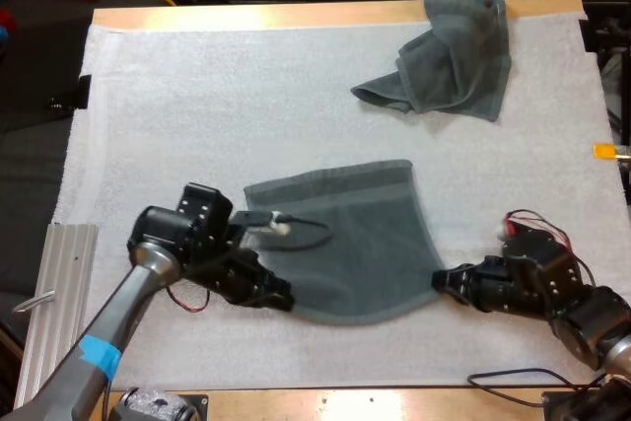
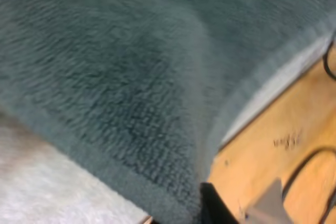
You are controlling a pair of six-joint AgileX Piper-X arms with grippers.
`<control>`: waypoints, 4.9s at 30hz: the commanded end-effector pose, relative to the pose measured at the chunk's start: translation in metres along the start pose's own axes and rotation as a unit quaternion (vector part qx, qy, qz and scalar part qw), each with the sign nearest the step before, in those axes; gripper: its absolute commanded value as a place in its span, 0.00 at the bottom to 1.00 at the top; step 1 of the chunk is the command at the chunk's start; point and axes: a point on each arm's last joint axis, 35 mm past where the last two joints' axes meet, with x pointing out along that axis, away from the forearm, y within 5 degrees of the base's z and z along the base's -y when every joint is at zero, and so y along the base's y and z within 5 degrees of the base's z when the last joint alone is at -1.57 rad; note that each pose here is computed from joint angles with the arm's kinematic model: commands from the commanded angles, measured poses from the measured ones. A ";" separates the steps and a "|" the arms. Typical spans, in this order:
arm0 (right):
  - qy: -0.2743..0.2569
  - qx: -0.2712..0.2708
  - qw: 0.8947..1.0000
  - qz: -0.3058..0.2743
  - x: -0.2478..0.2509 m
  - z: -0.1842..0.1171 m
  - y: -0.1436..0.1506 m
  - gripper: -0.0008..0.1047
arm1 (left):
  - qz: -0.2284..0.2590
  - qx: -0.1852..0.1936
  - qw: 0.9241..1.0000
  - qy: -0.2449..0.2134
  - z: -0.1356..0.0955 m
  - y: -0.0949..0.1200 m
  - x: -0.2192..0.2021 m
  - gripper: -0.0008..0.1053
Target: Pick towel from pile, fold and stack
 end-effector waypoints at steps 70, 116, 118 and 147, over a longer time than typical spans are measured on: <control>0.030 0.149 0.987 -0.057 0.062 0.047 0.011 0.02 | -0.065 -0.085 0.993 -0.048 0.028 0.036 0.000 0.01; -0.041 0.230 0.972 -0.022 0.100 0.078 -0.031 0.33 | -0.029 -0.147 0.980 -0.131 0.060 0.086 -0.002 0.65; -0.051 0.225 0.973 -0.012 0.099 0.081 -0.030 0.44 | -0.041 -0.141 0.980 -0.133 0.061 0.085 -0.002 0.61; -0.039 0.048 0.998 0.010 0.067 0.080 -0.014 0.52 | -0.120 -0.052 0.977 -0.167 0.043 0.050 -0.032 0.61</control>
